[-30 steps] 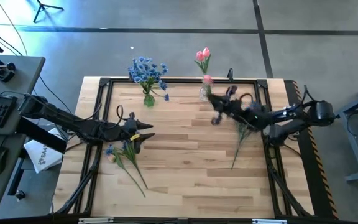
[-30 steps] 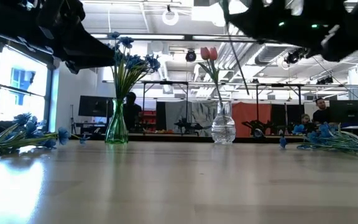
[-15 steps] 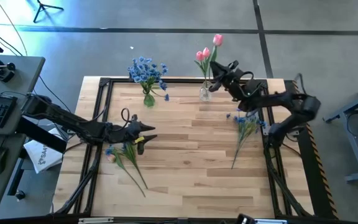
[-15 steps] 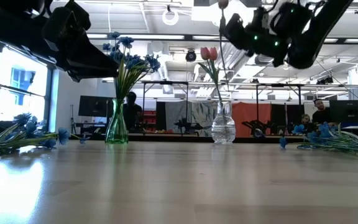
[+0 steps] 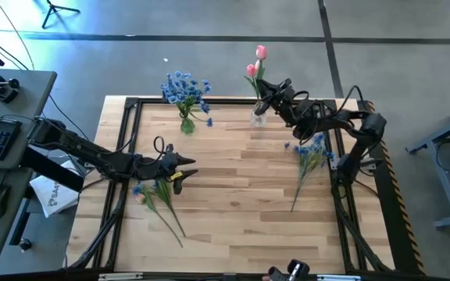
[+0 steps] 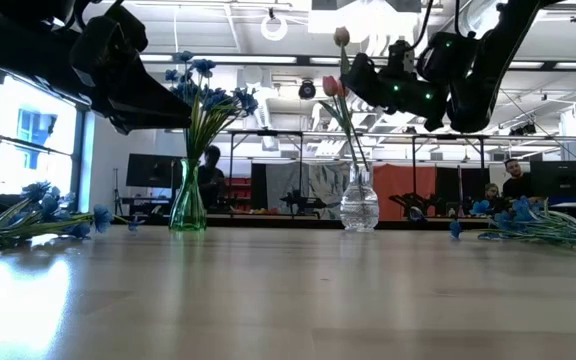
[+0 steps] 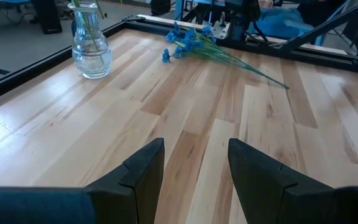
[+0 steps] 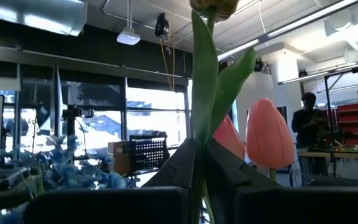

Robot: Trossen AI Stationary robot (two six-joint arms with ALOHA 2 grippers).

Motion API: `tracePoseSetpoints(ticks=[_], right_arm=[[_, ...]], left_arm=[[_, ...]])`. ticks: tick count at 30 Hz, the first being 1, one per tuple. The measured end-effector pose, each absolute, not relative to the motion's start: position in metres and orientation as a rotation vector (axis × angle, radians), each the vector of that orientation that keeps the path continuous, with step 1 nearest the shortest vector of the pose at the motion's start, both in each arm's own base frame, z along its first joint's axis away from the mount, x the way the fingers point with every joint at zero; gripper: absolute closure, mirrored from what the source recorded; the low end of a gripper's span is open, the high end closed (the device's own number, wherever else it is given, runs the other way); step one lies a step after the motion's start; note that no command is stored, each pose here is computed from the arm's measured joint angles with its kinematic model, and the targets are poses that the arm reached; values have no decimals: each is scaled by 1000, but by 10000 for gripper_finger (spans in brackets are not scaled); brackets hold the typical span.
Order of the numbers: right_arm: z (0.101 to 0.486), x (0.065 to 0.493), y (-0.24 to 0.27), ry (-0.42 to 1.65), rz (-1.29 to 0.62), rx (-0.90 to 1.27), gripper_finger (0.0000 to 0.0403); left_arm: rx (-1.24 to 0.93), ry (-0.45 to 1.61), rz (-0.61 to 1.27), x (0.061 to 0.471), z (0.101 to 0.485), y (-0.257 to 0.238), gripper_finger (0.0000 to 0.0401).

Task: Sort flowers into vase by color
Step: Put the right pink tulip into the transparent vase

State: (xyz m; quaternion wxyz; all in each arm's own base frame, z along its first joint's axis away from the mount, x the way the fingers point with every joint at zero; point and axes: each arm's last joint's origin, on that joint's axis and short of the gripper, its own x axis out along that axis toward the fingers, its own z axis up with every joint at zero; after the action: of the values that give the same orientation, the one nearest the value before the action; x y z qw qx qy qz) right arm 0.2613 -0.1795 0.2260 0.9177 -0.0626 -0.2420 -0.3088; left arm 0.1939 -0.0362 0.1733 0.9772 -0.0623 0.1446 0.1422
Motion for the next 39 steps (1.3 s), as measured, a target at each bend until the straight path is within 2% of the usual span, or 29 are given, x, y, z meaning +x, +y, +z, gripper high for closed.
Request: tracePoseSetpoints(ticks=[10, 23, 31, 39], right_arm=[[252, 251, -172, -578, -633, -187, 383], [242, 256, -176, -457, -672, -176, 374], [232, 260, -178, -342, -677, -160, 302], [226, 256, -176, -39, -675, -128, 224]], left_arm=[[-126, 289, 286, 194, 173, -36, 234], [-126, 290, 286, 194, 173, -36, 234], [-126, 290, 286, 194, 173, -36, 234], [-134, 289, 287, 194, 173, -36, 234]])
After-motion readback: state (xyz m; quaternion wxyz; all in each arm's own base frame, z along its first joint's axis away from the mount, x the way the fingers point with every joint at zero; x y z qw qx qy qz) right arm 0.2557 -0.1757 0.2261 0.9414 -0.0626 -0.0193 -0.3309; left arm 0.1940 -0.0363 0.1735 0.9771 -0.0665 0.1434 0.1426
